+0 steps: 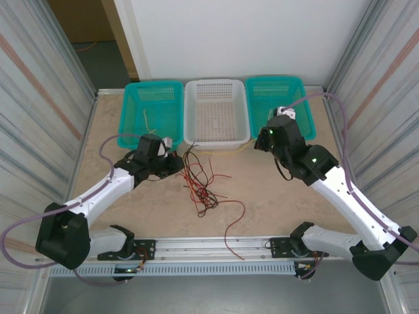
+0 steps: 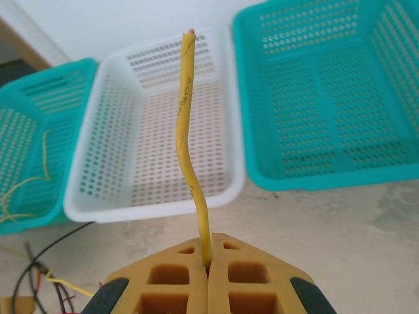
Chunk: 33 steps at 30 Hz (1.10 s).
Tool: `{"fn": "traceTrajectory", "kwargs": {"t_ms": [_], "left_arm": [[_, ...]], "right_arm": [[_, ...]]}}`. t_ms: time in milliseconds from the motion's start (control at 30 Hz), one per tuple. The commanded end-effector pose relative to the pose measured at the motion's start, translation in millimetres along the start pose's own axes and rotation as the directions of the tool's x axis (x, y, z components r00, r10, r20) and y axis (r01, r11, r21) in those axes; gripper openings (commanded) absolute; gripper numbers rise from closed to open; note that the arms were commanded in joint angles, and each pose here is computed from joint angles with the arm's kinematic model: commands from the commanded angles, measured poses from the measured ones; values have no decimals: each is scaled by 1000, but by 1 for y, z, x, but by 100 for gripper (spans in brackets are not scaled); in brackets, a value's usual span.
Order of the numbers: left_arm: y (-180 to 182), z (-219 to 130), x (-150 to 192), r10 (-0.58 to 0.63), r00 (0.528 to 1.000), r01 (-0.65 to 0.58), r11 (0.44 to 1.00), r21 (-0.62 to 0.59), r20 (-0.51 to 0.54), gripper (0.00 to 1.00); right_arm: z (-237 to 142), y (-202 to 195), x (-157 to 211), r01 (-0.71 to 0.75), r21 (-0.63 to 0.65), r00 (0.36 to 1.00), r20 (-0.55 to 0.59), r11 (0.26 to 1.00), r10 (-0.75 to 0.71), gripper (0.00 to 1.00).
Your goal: Untangle the cables
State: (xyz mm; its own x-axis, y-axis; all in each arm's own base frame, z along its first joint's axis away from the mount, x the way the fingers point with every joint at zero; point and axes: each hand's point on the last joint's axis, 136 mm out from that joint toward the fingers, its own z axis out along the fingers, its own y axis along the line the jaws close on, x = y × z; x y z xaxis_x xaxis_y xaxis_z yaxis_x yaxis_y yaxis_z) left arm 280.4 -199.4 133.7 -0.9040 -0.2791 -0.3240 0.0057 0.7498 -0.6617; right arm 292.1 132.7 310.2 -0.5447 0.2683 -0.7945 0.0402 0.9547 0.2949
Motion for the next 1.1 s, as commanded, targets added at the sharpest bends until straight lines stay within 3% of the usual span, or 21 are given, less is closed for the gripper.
{"fn": "traceTrajectory", "kwargs": {"t_ms": [0,300,367,433,700,767,833,967,1067], "left_arm": [[39,-3,7,-9,1000,9,988,-156,3,0],[56,17,34,13,997,-30,979,-201,-82,2],[48,22,40,61,992,-82,978,-192,-114,24],[39,23,43,121,984,-145,970,-197,-130,37],[-1,11,31,288,952,-304,934,-187,-108,64],[-22,-3,19,359,931,-365,915,-172,-64,72],[-49,-22,6,444,896,-441,887,-139,-12,98],[-92,-58,-16,582,809,-574,813,-99,83,99],[-132,-74,-17,691,707,-700,714,3,151,99]], "right_arm": [[-13,-34,-7,-44,73,999,20,996,43,0],[-45,-73,-44,-98,142,990,110,985,83,0],[-49,-66,-50,-101,91,989,117,991,90,0],[-52,-54,-56,-90,26,988,125,996,87,0],[-70,-5,-89,-31,-194,985,158,980,63,0],[-64,8,-92,-10,-225,989,143,974,43,0],[-63,20,-95,23,-238,989,148,971,13,0],[-62,39,-103,72,-253,986,165,965,-31,0],[-61,54,-109,94,-280,983,176,955,-45,0]]}}
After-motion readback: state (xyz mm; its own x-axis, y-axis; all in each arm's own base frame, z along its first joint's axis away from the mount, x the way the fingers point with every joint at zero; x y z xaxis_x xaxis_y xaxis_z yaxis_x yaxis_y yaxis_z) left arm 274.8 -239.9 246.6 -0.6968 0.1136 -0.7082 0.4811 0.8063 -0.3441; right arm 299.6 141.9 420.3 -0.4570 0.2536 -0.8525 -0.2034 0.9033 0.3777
